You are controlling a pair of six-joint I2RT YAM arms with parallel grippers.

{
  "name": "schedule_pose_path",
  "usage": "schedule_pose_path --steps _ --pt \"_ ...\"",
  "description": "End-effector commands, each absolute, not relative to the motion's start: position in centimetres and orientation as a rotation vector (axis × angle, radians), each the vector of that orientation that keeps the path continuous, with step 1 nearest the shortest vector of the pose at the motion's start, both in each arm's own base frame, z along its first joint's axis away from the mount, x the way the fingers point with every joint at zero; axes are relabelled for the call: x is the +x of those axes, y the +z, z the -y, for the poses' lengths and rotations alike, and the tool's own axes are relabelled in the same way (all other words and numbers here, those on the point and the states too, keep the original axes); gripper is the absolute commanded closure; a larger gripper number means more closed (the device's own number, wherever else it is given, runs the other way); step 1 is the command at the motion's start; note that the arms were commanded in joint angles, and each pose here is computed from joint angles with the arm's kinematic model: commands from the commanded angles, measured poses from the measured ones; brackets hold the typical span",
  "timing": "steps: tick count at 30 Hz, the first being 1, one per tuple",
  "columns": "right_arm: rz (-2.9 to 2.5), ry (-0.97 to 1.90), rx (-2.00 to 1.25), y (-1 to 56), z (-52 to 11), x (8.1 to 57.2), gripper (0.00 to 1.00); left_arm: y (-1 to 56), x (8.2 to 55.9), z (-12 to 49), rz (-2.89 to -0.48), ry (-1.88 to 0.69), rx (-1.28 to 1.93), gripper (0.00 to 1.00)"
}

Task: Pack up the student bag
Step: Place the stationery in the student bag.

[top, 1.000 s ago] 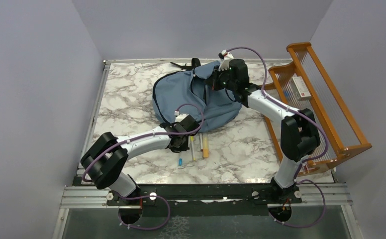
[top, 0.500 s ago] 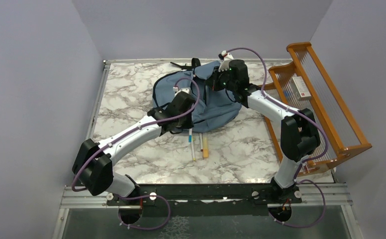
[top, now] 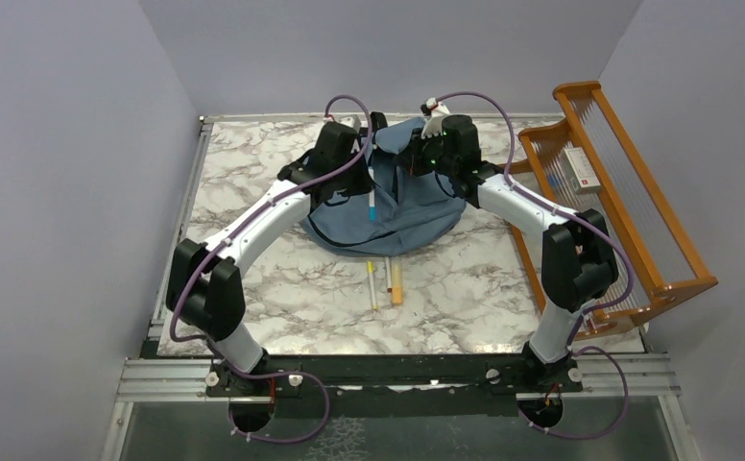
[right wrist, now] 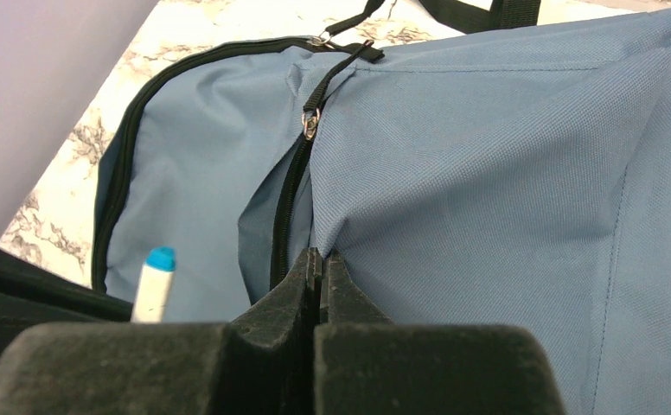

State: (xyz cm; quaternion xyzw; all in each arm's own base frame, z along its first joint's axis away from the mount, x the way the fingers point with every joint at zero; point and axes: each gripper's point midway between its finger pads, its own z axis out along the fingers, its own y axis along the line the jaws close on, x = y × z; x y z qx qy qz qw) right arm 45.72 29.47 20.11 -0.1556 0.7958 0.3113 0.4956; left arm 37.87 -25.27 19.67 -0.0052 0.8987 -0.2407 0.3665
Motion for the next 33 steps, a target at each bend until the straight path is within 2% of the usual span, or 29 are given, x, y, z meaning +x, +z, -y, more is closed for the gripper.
schedule_pose_path --steps 1,16,22,31,33 --pt "-1.854 0.81 -0.425 23.2 -30.2 44.9 1.0 21.2 40.1 27.2 -2.265 -0.706 0.025 0.85" --pt "-1.837 0.911 -0.457 24.5 -31.3 43.9 1.0 19.1 44.2 28.6 -2.314 -0.754 -0.019 0.86" --pt "-1.861 0.985 -0.471 23.9 -32.1 43.1 0.99 18.0 45.7 28.9 -2.331 -0.76 -0.072 0.89" --pt "-1.879 1.045 -0.48 23.7 -32.5 42.2 1.0 19.7 49.4 29.2 -2.254 -0.781 -0.166 0.89" --pt "-1.885 1.04 -0.477 23.6 -32.4 42.1 0.99 19.9 49.9 29.3 -2.243 -0.785 -0.184 0.86"
